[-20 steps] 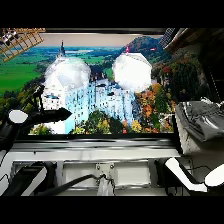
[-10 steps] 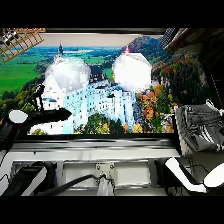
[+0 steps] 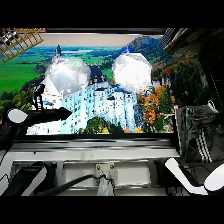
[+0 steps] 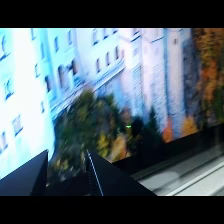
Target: Fold the clothes and pants, and hang the long-sleeved shirts on hangers.
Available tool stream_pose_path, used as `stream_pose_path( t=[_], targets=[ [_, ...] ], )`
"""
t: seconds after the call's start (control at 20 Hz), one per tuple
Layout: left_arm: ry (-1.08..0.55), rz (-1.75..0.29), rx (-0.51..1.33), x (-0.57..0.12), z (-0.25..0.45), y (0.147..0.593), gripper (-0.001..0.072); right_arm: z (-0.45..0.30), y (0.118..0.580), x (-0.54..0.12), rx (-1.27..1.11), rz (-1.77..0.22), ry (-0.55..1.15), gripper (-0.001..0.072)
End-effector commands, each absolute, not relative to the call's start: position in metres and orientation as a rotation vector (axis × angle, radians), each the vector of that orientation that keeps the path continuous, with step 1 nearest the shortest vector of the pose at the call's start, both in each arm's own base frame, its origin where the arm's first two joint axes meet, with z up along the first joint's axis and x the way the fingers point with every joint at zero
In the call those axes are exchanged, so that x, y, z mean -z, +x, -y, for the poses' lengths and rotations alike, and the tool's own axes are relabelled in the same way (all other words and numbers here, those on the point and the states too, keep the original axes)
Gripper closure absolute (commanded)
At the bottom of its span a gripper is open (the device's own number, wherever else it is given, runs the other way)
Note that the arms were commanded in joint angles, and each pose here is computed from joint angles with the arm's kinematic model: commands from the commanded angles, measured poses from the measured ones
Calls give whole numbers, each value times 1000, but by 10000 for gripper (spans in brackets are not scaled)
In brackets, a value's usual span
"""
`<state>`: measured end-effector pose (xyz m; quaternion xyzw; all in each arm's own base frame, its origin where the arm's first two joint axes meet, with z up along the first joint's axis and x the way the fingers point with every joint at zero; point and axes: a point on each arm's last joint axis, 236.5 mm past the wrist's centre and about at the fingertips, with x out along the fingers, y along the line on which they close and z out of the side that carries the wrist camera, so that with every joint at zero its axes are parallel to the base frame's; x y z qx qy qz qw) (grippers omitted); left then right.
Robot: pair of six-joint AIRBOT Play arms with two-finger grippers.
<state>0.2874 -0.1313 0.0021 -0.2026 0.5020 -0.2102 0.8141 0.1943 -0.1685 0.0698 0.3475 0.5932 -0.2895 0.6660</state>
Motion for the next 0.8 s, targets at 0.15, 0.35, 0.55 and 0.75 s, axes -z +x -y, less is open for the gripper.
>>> stream_pose_path(
  t=[0.15,0.35,0.55,0.75],
  targets=[
    [-378,-825,566,-94,146,332,457,21,371,-153,-72,-890,745,145],
    [-264,-789,644,-147,154,349,457,-64,384,-140,-306,-904,321,145],
    [-222,-764,658,-164,156,356,458,-83,382,-129,-324,-918,121,147],
    [-230,-780,661,-162,157,354,458,-85,380,-129,-331,-925,126,146]
  ],
)
